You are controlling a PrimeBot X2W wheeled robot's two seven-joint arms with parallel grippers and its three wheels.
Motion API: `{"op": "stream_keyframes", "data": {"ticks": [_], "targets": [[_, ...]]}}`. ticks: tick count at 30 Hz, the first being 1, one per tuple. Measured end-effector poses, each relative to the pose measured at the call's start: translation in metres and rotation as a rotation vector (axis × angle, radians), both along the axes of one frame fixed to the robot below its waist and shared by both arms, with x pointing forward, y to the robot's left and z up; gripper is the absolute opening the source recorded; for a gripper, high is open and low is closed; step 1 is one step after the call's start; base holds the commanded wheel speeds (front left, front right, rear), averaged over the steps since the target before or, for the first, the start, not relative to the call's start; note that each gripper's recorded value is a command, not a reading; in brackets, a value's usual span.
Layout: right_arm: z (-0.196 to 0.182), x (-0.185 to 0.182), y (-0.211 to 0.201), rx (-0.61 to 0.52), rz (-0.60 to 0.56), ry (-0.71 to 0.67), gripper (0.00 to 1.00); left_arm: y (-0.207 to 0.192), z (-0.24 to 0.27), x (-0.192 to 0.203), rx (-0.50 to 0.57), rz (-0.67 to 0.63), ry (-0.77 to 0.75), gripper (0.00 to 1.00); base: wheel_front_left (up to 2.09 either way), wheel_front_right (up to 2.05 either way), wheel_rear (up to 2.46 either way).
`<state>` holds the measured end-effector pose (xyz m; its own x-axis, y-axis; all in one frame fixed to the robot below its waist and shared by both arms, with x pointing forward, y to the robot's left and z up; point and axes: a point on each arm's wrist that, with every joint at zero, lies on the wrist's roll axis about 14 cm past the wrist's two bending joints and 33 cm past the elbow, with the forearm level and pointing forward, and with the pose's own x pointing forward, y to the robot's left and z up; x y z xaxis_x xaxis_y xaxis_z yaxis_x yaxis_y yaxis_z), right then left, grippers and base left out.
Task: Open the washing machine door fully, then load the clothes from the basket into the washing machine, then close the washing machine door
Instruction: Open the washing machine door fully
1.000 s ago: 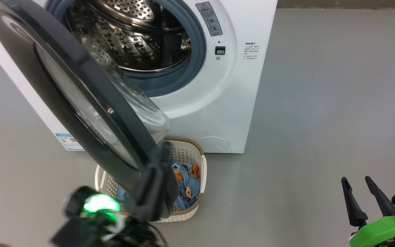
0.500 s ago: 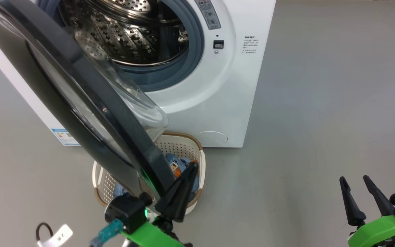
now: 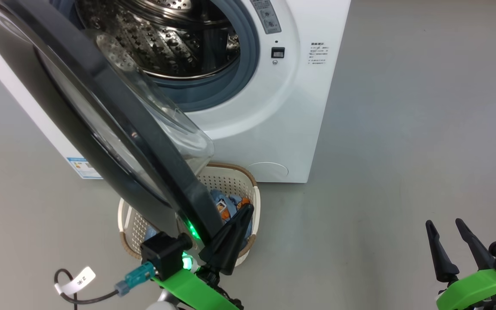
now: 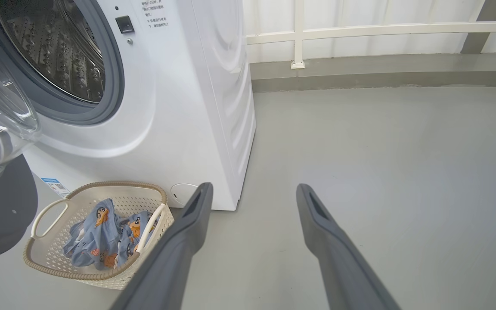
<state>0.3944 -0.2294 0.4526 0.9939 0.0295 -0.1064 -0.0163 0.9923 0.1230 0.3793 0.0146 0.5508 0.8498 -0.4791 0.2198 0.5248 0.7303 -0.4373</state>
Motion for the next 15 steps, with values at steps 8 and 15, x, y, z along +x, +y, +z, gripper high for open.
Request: {"op": "stream_keyframes", "data": {"ticks": [8,15], "targets": [[0.000,0.005,0.008,-0.002,0.025,-0.003,1.00,0.011,0.000,-0.003,-0.024,0.039,0.009,0.00,0.00,0.00,0.00],[0.000,0.010,0.021,-0.004,0.063,-0.004,1.00,0.021,-0.002,-0.007,-0.034,0.071,0.016,0.00,0.00,0.00,0.00]]}}
